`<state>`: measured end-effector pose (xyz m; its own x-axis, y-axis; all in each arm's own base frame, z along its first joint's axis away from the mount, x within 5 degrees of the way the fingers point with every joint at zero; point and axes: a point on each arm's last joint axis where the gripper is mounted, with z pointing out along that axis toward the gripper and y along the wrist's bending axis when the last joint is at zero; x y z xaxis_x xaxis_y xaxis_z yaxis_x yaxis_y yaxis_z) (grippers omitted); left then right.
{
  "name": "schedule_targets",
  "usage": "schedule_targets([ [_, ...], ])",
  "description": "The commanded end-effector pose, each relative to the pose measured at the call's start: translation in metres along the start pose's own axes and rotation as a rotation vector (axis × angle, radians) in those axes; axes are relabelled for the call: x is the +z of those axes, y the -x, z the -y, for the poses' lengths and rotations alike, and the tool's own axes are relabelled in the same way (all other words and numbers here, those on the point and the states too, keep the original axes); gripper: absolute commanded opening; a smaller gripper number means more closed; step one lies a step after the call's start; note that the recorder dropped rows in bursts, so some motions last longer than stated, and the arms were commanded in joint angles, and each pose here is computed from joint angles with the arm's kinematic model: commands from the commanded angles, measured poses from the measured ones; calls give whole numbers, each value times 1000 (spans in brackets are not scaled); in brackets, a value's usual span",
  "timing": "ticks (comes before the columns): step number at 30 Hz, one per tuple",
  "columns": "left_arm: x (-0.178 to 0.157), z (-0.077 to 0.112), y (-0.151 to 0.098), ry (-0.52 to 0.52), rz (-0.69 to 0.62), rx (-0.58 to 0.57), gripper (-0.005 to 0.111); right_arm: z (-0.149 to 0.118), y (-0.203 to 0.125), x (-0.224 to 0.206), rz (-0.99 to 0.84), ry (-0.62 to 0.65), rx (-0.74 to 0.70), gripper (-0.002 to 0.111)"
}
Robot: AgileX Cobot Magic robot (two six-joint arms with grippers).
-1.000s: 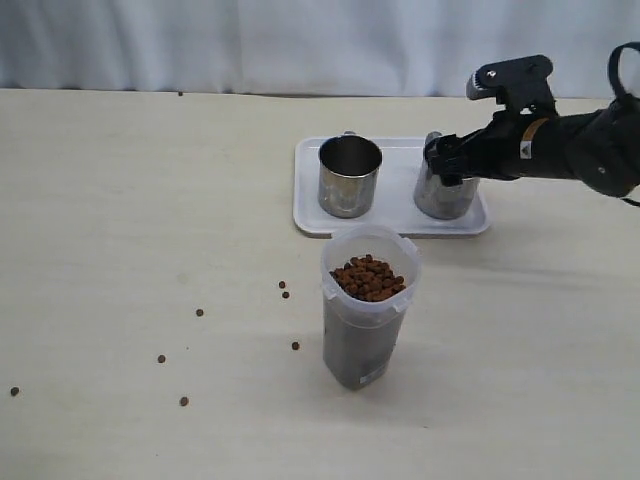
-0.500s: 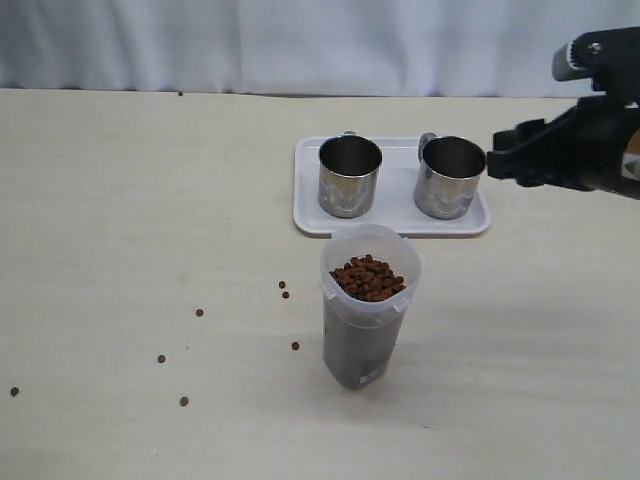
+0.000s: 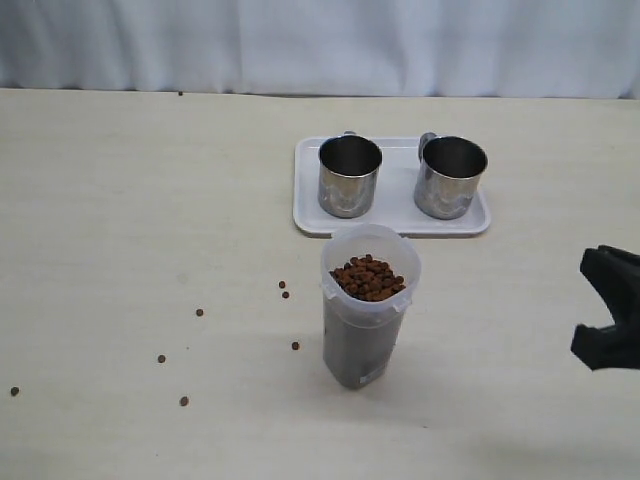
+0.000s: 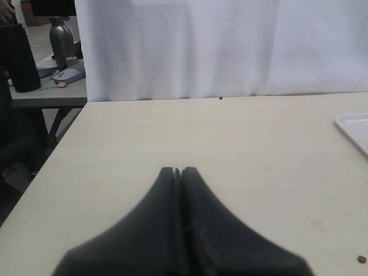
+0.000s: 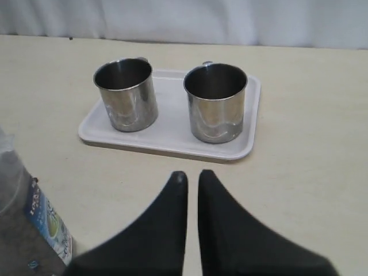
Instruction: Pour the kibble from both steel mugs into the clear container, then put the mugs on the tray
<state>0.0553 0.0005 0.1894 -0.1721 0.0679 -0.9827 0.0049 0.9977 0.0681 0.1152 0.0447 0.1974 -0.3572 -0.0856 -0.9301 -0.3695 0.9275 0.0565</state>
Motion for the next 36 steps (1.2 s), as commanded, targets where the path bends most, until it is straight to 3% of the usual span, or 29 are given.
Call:
schedule_targets([
  [1, 0, 0, 1, 2, 11, 0, 0, -2, -13, -19, 108, 13, -5, 5],
  [17, 0, 0, 1, 2, 11, 0, 0, -8, -4, -51, 396, 61, -32, 5],
  [24, 0, 0, 2, 2, 17, 0, 0, -5, 2, -75, 610, -23, -41, 5],
  [36, 0, 0, 1, 2, 14, 0, 0, -5, 2, -76, 616, -26, -42, 5],
])
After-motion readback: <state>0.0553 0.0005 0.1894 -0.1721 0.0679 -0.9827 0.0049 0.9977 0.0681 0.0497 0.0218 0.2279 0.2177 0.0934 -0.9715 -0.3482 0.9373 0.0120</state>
